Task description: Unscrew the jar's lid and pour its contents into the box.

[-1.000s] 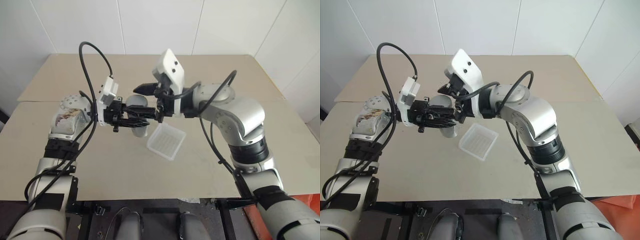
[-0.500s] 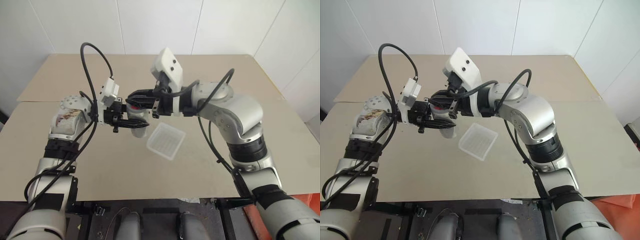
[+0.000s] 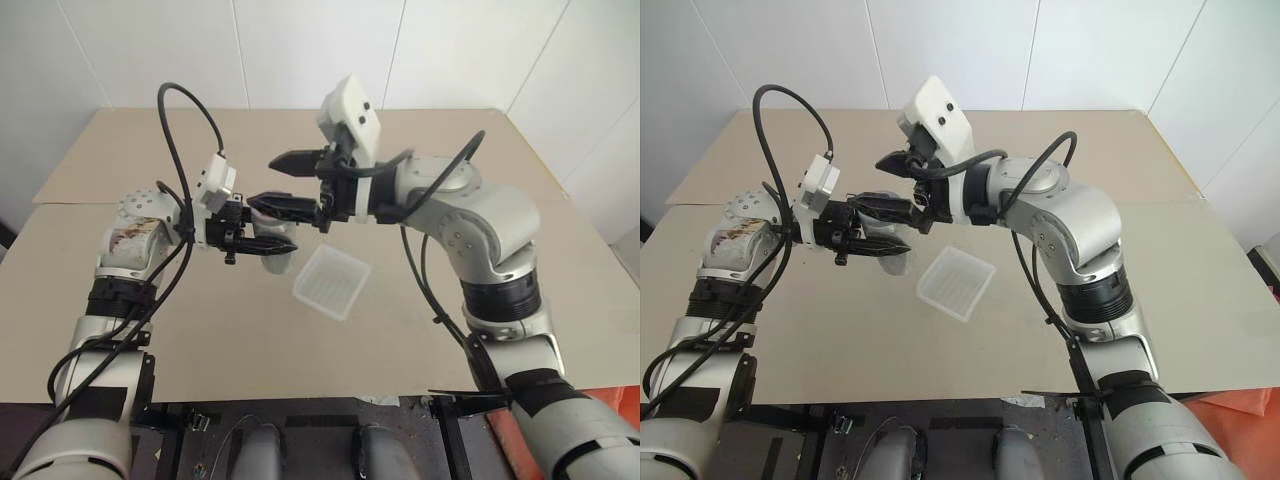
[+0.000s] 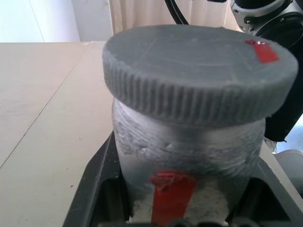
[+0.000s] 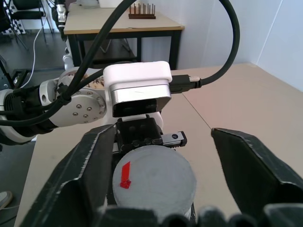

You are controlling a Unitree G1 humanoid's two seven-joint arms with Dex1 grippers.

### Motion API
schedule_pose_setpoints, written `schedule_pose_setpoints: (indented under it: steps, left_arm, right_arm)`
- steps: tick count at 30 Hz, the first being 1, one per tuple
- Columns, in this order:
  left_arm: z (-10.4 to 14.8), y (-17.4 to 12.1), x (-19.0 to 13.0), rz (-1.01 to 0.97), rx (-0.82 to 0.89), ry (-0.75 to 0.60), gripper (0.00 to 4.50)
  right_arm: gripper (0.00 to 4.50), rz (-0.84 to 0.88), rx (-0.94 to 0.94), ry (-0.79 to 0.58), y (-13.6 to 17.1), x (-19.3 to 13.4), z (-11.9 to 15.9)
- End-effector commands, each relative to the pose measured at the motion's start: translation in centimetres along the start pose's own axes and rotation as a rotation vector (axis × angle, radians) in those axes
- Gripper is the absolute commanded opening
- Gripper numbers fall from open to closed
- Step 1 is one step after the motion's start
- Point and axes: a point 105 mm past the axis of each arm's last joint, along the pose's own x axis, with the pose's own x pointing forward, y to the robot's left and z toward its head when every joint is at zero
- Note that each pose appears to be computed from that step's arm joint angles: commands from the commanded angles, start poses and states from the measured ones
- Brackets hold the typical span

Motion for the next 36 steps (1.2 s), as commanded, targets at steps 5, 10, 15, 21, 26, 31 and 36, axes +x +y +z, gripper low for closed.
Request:
schedule_pose_setpoints:
  steps: [5, 10, 15, 21, 26, 31, 36]
  left_arm:
    - [1.4, 0.0, -0.4, 0.0, 0.058, -0.016, 1.93]
    - [1.4, -0.1, -0.3, -0.002, 0.059, -0.016, 1.93]
    - [1.3, -0.2, -0.4, 0.001, 0.055, -0.015, 1.93]
    - [1.1, -0.2, -0.4, 0.003, 0.053, -0.014, 1.93]
    - [1.1, -0.3, -0.5, 0.004, 0.052, -0.013, 1.93]
    - [1.0, -0.3, -0.6, 0.005, 0.053, -0.012, 1.93]
    - [1.1, -0.2, -0.6, 0.006, 0.054, -0.012, 1.93]
  right_arm:
    - [3.73, 0.049, -0.041, 0.013, 1.3, 0.2, 0.0]
    - [4.12, 0.047, -0.074, 0.024, 1.4, 0.3, -0.4]
    - [4.49, 0.026, -0.063, 0.014, 1.2, 0.5, -0.2]
    - [4.49, 0.024, -0.055, 0.016, 1.2, 0.7, -0.4]
    - [4.49, 0.029, -0.04, 0.026, 1.2, 0.9, -0.8]
    - [4.49, 0.034, -0.024, 0.034, 1.2, 1.0, -1.2]
    - [4.49, 0.039, -0.02, 0.036, 1.2, 1.1, -1.3]
